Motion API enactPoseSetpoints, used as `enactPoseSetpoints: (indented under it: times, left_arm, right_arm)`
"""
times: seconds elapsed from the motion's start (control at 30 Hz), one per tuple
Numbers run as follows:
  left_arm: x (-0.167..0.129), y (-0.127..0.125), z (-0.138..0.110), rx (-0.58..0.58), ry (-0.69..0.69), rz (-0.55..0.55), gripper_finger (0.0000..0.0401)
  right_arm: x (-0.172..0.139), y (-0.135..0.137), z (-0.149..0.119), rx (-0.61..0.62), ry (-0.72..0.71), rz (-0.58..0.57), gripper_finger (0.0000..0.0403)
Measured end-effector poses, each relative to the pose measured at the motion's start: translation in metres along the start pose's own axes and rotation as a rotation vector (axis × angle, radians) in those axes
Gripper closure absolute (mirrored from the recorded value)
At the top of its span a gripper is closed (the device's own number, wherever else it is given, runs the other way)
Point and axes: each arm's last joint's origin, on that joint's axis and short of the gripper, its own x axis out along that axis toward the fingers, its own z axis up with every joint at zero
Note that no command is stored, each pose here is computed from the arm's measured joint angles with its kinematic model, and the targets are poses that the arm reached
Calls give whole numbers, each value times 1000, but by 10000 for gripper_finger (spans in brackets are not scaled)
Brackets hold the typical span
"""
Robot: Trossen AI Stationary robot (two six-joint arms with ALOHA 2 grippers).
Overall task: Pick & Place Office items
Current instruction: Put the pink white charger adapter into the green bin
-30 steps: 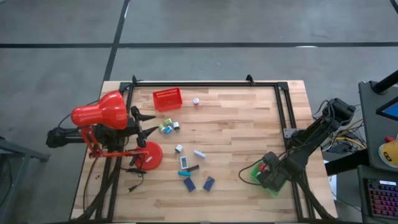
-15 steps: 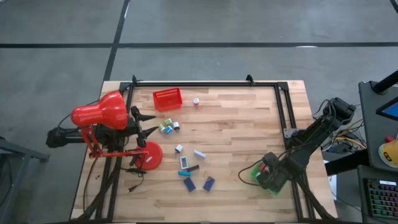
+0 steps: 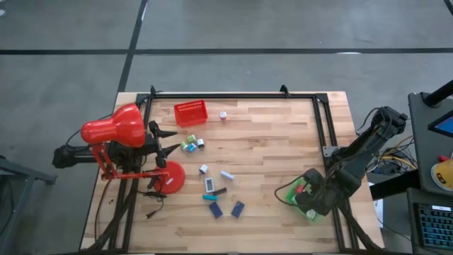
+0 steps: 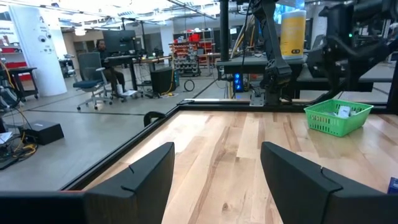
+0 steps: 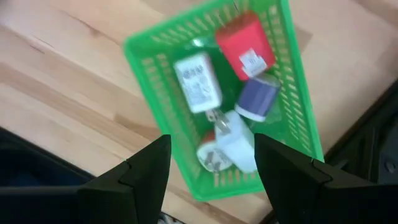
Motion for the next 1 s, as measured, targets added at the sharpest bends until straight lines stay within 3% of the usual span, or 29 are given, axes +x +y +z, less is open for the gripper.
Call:
enactPoseSetpoints:
  times: [0.27, 0.5, 0.63, 0.8, 1.0]
  left_arm:
    - [0, 0, 0, 0, 0, 0, 156]
    - [0, 0, 0, 0, 0, 0, 156]
    - [0, 0, 0, 0, 0, 0, 156]
    - [0, 0, 0, 0, 0, 0, 156]
    - [0, 0, 0, 0, 0, 0, 156]
  right_arm:
    - [-22, 0, 14, -26, -318, 37, 177]
    - [-23, 7, 36, -337, -830, 56, 177]
    - [-20, 15, 51, -392, -1061, 34, 177]
    - [-12, 23, 73, -412, -1127, -37, 177]
    - [-3, 39, 93, -536, -1170, -64, 177]
